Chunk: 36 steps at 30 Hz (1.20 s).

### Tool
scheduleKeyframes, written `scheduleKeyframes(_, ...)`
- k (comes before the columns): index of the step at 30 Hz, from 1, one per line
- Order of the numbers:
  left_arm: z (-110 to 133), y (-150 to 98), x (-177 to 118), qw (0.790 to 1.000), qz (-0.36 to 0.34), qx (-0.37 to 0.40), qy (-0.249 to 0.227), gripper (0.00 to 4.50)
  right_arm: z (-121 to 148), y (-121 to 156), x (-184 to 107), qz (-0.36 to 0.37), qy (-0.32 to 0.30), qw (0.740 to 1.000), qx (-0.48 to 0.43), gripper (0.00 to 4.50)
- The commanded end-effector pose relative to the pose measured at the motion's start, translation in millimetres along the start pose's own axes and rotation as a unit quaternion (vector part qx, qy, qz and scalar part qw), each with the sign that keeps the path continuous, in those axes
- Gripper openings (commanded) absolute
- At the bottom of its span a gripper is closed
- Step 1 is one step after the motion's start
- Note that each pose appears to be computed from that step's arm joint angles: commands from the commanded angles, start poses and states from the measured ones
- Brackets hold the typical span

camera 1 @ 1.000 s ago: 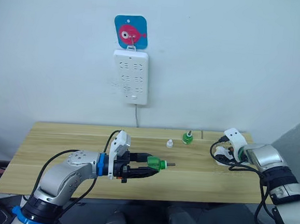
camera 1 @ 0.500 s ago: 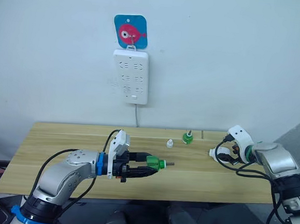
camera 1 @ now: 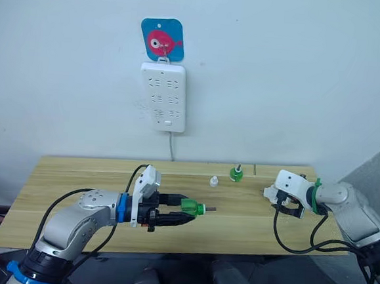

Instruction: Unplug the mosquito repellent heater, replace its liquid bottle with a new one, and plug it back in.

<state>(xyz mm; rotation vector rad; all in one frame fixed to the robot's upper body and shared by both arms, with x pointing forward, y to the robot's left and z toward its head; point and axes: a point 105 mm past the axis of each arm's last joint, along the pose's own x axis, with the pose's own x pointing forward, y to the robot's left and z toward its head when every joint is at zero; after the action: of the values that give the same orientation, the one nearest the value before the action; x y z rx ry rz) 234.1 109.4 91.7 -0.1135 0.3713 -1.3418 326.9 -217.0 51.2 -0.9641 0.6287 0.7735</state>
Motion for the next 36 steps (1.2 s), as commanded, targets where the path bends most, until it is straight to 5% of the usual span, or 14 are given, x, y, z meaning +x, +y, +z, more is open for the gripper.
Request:
scheduleKeyframes(1, 10.4, -5.9, -0.6, 0.999, -0.010, 0.031, -0.005, 2.35, 1.0, -10.2, 6.6, -0.020, 0.011, 0.999, -0.022, 4.50)
scheduleKeyframes(19, 11.2, -8.6, 2.1, 0.999, -0.013, 0.034, -0.004, 2.35, -19.2, -15.0, 28.7, 0.030, 0.062, 0.996, 0.054, 4.50)
scheduleKeyframes(22, 11.1, -8.9, 1.9, 0.999, -0.013, 0.034, -0.003, 2.35, -19.4, -14.9, 28.8, 0.029, 0.060, 0.996, 0.061, 3.92)
scheduleKeyframes(26, 11.5, -8.7, 2.2, 0.999, -0.014, 0.035, -0.003, 2.35, -18.9, -14.3, 26.1, 0.026, 0.052, 0.995, 0.076, 2.41)
scheduleKeyframes(29, 11.4, -9.0, 1.5, 0.999, -0.014, 0.035, -0.002, 2.35, -17.2, -14.1, 18.3, 0.026, 0.036, 0.992, 0.120, 2.19)
scheduleKeyframes(34, 10.2, -10.1, -2.6, 0.999, -0.012, 0.032, 0.001, 2.35, -11.6, -12.4, 4.8, 0.015, -0.013, 0.954, 0.298, 2.19)
scheduleKeyframes(36, 10.7, -10.8, -4.4, 1.000, -0.011, 0.029, 0.003, 2.35, -17.4, -3.7, 5.3, 0.010, -0.040, 0.903, 0.428, 2.19)
